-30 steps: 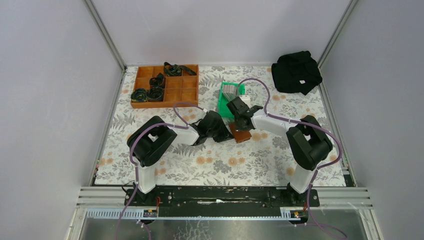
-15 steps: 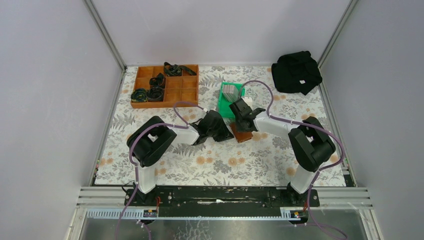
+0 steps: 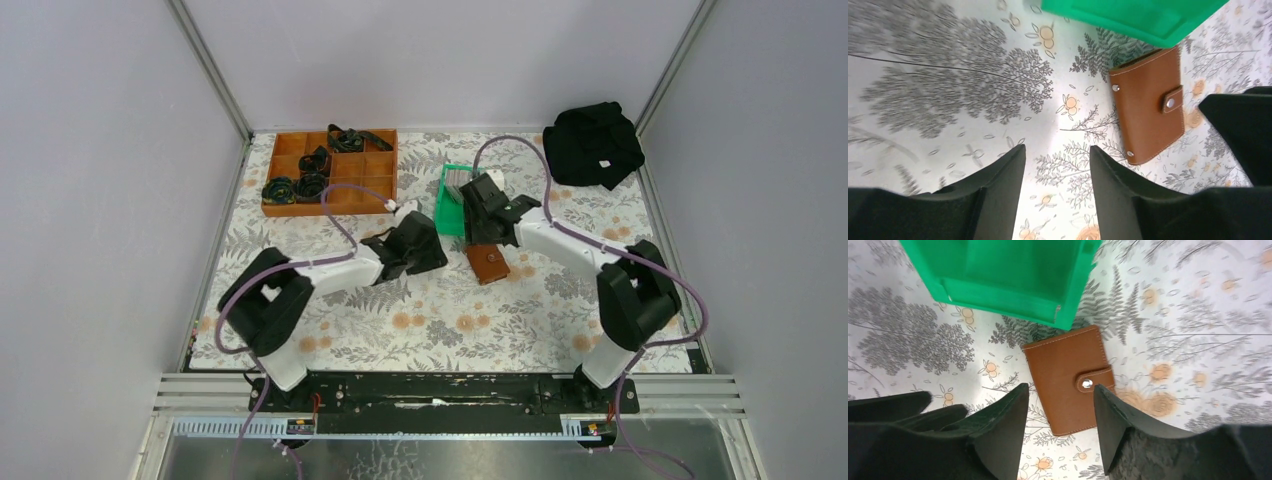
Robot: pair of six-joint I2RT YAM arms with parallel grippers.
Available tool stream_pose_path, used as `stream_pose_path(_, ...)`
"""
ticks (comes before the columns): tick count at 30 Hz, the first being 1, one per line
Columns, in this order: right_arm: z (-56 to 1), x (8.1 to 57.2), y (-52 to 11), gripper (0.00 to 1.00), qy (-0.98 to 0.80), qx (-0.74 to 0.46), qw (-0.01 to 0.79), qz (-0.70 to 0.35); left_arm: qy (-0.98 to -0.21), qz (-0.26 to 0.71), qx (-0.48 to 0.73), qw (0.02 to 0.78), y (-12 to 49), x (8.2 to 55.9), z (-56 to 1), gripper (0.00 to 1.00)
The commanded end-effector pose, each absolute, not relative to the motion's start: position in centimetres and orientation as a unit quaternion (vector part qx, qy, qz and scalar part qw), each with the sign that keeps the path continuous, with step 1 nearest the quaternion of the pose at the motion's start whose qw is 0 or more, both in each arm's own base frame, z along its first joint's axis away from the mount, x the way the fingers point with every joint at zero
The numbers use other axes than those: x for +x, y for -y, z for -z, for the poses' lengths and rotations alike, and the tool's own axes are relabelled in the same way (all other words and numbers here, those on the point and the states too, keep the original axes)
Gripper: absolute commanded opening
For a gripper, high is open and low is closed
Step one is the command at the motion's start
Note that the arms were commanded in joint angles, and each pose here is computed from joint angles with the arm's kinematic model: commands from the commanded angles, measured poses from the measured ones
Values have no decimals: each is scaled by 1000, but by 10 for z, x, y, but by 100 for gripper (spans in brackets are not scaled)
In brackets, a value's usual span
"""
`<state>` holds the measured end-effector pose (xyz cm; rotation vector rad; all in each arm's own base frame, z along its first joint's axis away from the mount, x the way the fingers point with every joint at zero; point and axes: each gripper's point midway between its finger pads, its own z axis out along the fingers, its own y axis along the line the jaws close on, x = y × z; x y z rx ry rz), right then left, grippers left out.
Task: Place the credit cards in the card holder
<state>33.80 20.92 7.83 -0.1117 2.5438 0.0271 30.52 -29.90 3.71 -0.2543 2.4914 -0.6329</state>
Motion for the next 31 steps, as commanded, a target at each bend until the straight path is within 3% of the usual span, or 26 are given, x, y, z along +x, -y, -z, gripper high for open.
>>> stream_pose_path(1, -143, 349, -186, 60, -925, -30, 378, 5, -919, 163, -103, 343, 253, 311, -69, 60)
stream_pose_path(8, -146, 331, -117, 76, -911, 40, 407, 55, -883, 114, -144, 432, 196, 304, -115, 77)
stream_pose_path(9, -147, 327, -107, 80, -907, 49, 413, 65, -877, 109, -147, 444, 189, 302, -122, 95)
stream_pose_path(10, -149, 323, -99, 83, -902, 58, 420, 76, -872, 102, -152, 454, 181, 301, -128, 99)
stream_pose_path(16, -142, 293, -64, 99, -896, 103, 415, 122, -838, 64, -181, 511, 136, 287, -152, 100)
stream_pose_path(24, -130, 260, -36, 99, -893, 161, 385, 168, -827, 42, -175, 533, 107, 269, -152, 100)
stream_pose_path(31, -129, 246, -33, 99, -889, 171, 403, 135, -829, 29, -178, 530, 98, 262, -146, 100)
